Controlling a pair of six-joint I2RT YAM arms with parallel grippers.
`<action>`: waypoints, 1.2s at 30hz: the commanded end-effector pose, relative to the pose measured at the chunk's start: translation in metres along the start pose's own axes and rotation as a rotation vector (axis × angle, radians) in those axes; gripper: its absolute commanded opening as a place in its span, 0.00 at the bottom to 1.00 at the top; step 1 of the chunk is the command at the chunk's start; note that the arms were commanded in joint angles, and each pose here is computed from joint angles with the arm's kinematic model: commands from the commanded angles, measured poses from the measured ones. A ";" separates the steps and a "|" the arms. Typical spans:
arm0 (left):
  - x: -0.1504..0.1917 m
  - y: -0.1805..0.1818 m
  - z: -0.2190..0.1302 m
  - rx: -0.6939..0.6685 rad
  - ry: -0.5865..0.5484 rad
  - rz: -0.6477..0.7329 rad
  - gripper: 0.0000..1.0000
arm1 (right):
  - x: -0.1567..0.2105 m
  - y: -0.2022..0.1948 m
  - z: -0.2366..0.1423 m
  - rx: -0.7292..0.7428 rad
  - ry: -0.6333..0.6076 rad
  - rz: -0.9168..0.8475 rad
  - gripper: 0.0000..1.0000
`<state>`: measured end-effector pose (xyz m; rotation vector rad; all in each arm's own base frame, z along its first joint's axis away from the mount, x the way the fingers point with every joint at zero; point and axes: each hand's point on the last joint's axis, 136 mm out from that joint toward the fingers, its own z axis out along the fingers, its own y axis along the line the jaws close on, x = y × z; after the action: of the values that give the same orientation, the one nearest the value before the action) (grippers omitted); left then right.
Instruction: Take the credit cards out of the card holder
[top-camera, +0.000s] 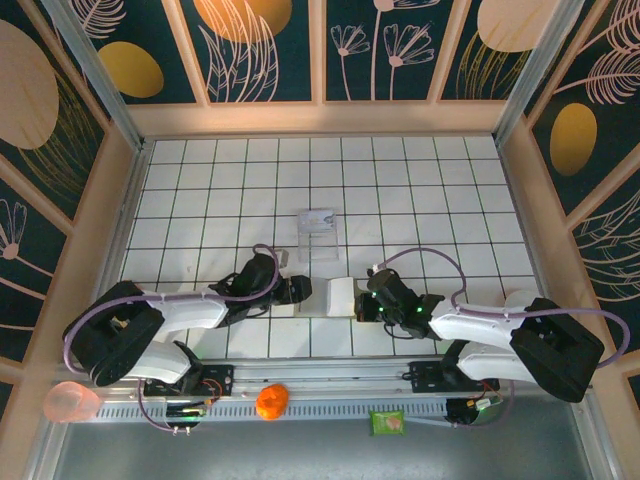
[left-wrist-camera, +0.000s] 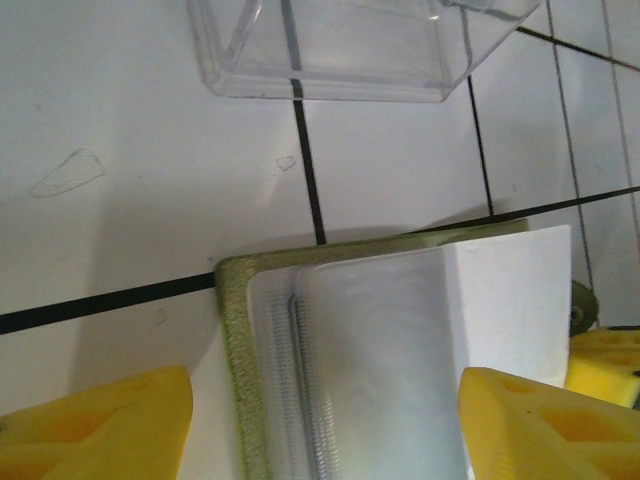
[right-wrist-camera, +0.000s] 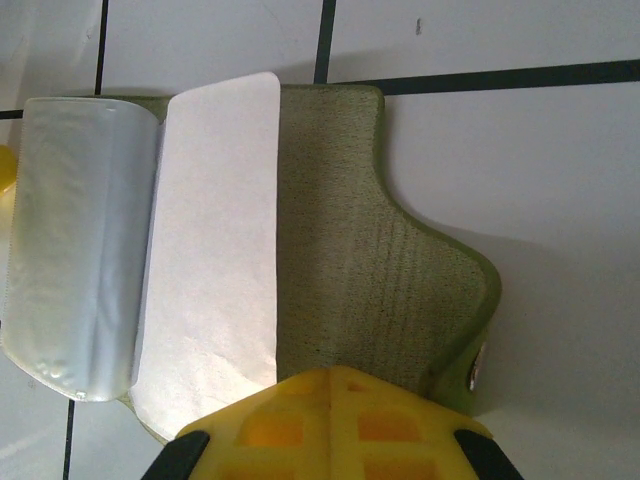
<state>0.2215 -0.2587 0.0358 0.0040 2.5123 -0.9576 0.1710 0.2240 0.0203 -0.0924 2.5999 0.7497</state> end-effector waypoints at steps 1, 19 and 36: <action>0.004 -0.016 0.006 0.085 0.039 -0.022 0.68 | -0.001 -0.011 0.000 0.057 -0.006 0.014 0.00; 0.009 -0.049 -0.005 0.280 0.072 -0.104 0.52 | -0.002 -0.011 0.005 0.054 -0.008 0.005 0.00; 0.004 -0.049 -0.014 0.252 0.036 -0.082 0.27 | -0.011 0.010 0.010 -0.012 -0.009 -0.028 0.06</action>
<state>0.2087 -0.2895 0.0822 -0.0092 2.3943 -1.3396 0.1769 0.2326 0.0193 -0.1138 2.5944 0.7520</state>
